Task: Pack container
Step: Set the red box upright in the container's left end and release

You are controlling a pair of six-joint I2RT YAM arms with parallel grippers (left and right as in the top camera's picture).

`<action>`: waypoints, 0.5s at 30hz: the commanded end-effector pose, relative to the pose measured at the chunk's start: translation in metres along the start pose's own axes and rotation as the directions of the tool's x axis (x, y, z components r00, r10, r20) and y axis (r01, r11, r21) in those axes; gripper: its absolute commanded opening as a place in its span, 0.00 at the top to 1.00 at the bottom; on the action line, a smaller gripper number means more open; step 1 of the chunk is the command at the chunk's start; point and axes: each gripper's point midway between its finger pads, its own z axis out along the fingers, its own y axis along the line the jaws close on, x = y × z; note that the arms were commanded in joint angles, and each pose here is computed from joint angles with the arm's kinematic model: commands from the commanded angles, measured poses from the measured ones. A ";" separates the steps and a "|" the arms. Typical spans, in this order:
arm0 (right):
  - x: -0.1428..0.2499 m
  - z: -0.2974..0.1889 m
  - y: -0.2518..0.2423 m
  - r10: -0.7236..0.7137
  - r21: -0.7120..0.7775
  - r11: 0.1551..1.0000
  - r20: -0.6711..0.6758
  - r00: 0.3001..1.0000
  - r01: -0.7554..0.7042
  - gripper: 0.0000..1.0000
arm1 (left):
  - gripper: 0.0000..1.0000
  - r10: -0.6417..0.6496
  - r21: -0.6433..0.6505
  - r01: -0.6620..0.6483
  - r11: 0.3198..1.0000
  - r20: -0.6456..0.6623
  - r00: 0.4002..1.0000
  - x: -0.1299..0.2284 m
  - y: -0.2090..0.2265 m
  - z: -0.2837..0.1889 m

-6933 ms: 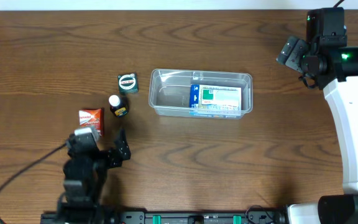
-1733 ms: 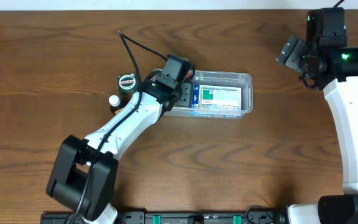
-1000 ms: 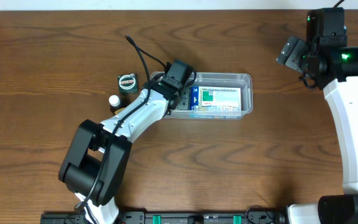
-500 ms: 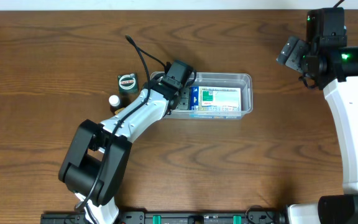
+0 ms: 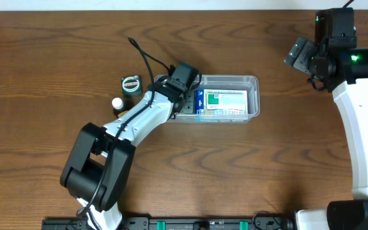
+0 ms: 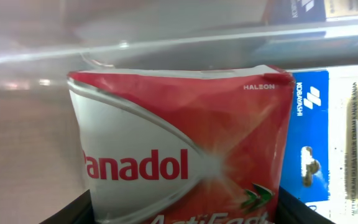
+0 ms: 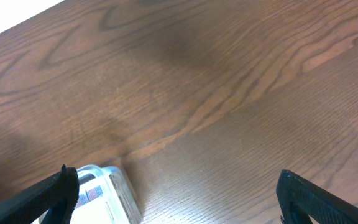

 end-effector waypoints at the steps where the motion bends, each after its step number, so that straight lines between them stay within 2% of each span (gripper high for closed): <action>1: -0.003 -0.002 -0.004 -0.008 0.012 1.000 0.013 1.000 0.008 0.01 | 0.37 0.011 0.004 -0.011 1.000 -0.009 1.000 -0.006 -0.004 -0.005; 15: -0.003 -0.002 -0.004 -0.008 0.012 1.000 0.013 1.000 0.008 0.01 | 0.38 0.053 -0.008 -0.053 0.999 -0.044 0.998 -0.027 -0.009 -0.045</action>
